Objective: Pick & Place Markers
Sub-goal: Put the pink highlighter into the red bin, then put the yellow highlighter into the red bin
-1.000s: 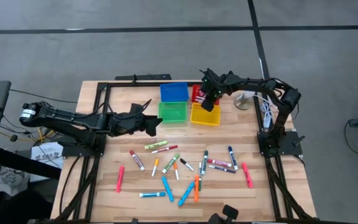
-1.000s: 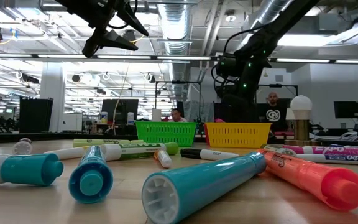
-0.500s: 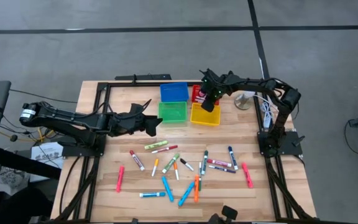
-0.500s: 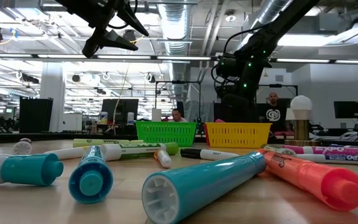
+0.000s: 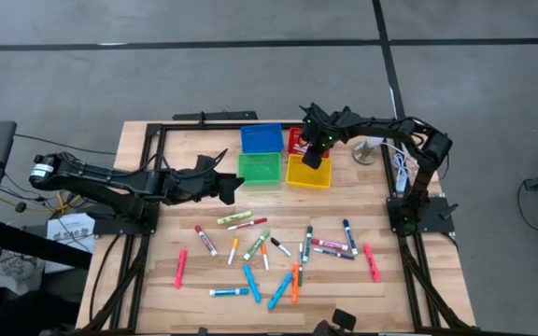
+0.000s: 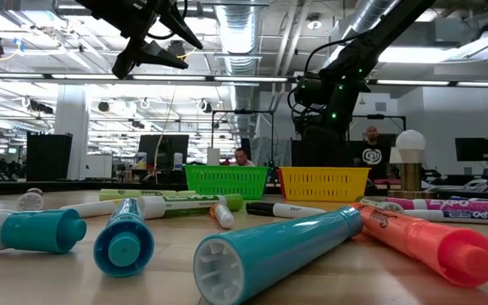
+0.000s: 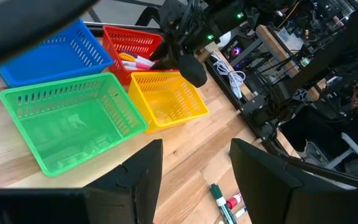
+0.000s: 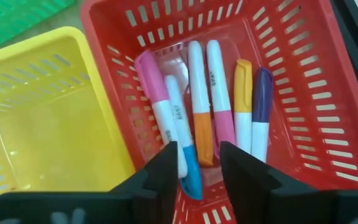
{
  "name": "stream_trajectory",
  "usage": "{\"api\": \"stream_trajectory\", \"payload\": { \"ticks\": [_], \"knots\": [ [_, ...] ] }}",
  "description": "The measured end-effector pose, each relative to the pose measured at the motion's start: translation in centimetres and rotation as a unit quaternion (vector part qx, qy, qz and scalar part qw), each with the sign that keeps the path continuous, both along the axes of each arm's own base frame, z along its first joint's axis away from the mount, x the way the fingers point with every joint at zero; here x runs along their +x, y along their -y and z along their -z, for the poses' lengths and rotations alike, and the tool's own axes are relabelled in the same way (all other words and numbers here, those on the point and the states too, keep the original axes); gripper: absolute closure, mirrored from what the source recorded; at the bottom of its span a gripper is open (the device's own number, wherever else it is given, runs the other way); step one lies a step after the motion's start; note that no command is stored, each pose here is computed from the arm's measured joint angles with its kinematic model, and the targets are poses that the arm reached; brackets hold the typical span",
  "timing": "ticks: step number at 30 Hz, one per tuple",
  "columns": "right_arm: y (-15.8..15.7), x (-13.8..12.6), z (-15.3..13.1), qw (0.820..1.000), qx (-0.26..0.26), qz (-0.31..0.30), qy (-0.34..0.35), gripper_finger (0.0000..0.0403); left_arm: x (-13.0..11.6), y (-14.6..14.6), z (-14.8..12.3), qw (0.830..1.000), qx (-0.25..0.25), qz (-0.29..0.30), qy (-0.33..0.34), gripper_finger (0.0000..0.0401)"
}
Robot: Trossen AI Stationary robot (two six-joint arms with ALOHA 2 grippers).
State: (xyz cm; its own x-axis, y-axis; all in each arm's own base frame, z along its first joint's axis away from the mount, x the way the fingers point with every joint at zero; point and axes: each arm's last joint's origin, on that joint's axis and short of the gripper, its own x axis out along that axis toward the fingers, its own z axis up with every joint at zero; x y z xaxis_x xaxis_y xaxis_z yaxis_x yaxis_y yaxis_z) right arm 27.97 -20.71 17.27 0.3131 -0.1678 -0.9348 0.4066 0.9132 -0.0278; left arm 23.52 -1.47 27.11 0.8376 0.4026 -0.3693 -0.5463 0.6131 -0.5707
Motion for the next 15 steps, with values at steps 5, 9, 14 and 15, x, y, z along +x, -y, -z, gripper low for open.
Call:
{"api": "stream_trajectory", "payload": {
  "ticks": [5, 9, 14, 15],
  "knots": [
    [0.0, 0.0, 0.0, 1.000, 0.000, 0.002, 0.000, 0.0256, 0.0, 0.1, 0.0, 1.000, -0.005, 0.024, -0.004, 0.0214],
    [-0.1, -0.3, -0.7, 1.000, -0.004, 0.006, 0.004, 0.0251, 0.1, 0.5, 0.0, 0.998, 0.015, 0.055, -0.016, 0.0214],
    [-0.5, -0.9, -3.1, 0.999, -0.026, 0.007, 0.029, 0.0259, 0.0, 0.7, 0.0, 0.998, 0.016, 0.061, -0.016, 0.0214],
    [-0.7, -1.1, -3.7, 0.999, -0.030, 0.006, 0.037, 0.0261, 0.0, 0.7, 0.0, 0.998, 0.016, 0.062, -0.016, 0.0214]
  ]
}}
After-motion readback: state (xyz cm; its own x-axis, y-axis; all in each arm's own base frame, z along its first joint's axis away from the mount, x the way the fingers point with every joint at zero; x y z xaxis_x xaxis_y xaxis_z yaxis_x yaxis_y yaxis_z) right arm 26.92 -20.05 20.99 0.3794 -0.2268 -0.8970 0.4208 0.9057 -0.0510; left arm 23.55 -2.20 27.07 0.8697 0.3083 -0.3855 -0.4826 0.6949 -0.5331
